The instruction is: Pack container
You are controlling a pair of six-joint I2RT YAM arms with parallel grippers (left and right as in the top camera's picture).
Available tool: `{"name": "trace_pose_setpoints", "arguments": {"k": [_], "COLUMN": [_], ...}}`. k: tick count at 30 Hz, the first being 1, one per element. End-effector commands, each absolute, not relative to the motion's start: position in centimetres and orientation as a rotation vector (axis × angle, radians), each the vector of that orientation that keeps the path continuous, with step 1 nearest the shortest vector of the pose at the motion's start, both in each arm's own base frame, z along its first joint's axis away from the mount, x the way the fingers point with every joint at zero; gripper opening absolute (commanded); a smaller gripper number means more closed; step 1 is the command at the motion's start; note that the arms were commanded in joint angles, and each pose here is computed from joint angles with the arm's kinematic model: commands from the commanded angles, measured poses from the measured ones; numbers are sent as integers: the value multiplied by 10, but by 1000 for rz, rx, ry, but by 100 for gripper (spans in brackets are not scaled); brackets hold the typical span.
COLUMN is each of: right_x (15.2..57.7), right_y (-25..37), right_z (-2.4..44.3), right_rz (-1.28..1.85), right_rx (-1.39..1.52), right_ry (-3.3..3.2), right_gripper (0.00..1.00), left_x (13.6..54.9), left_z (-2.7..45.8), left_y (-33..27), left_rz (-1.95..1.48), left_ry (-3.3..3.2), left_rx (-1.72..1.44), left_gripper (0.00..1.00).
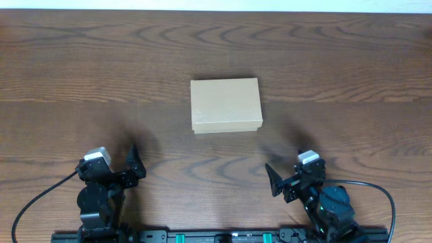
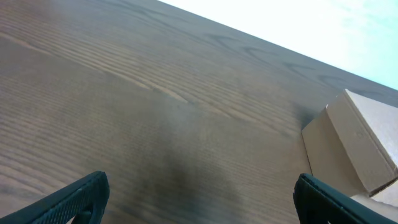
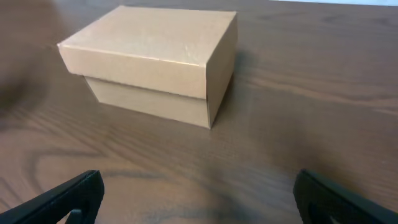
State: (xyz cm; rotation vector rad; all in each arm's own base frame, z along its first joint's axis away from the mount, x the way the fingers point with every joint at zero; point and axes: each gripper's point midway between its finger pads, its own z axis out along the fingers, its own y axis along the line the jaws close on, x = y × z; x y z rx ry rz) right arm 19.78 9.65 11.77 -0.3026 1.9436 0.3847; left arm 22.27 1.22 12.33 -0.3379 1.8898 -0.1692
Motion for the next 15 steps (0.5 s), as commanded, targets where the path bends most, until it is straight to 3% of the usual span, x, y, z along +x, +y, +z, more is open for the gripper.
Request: {"name": "trace_pose_setpoints", "arguments": {"k": [1,15], "right_x": [197,197], "right_y": [98,98], "right_z": [118,118], "right_rz": [412,415], "right_rx": [-270,-273], "right_ry": [1944,1945], "right_gripper": [99,99], "left_x": [223,223], "left_z": [115,115], "left_y": [16,16], "left_rz": [-141,-141], "left_ry": [1903,1903], "left_rx": [-340,-340], "left_gripper": [95,95]}}
